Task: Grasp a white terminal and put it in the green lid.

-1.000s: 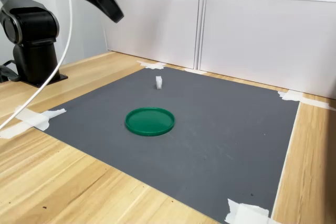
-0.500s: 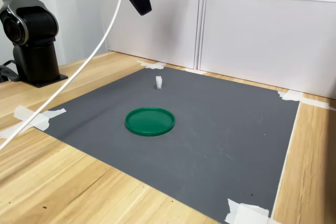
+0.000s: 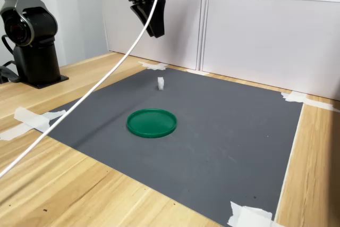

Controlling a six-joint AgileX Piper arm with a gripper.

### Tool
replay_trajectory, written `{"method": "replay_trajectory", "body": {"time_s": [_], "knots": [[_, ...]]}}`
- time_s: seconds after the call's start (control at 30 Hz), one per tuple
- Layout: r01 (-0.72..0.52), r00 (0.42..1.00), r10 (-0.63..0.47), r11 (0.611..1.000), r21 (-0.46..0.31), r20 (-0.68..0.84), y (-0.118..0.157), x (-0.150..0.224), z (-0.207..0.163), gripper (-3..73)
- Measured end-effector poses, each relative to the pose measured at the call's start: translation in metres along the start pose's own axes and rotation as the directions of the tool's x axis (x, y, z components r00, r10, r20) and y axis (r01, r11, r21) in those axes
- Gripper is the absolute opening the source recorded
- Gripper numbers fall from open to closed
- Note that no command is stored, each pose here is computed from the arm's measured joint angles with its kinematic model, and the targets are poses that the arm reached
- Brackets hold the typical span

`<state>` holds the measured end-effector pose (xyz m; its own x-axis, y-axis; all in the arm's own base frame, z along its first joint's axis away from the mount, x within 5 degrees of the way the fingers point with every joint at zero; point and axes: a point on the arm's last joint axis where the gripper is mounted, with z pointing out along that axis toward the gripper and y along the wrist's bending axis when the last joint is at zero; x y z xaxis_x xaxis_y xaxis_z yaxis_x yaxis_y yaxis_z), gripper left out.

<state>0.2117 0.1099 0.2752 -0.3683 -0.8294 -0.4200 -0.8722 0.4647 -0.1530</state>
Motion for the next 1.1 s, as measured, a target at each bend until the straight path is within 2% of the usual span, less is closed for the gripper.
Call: {"method": "replay_trajectory", "body": {"time_s": [0.1,0.17,0.23,0.47,1.1], "knots": [[0.005,1.0,-0.006,1.0,0.017,0.013,-0.003,-0.004,0.005,58.4],[0.011,1.0,-0.011,1.0,0.02,0.003,-0.005,-0.004,0.009,66.1],[0.012,1.0,-0.012,1.0,0.013,-0.013,-0.006,-0.003,0.013,69.7],[-0.008,0.989,-0.002,0.998,-0.07,-0.145,-0.006,0.004,0.037,71.6],[-0.026,0.981,0.014,0.998,-0.059,-0.192,-0.015,0.005,0.066,71.6]]}}
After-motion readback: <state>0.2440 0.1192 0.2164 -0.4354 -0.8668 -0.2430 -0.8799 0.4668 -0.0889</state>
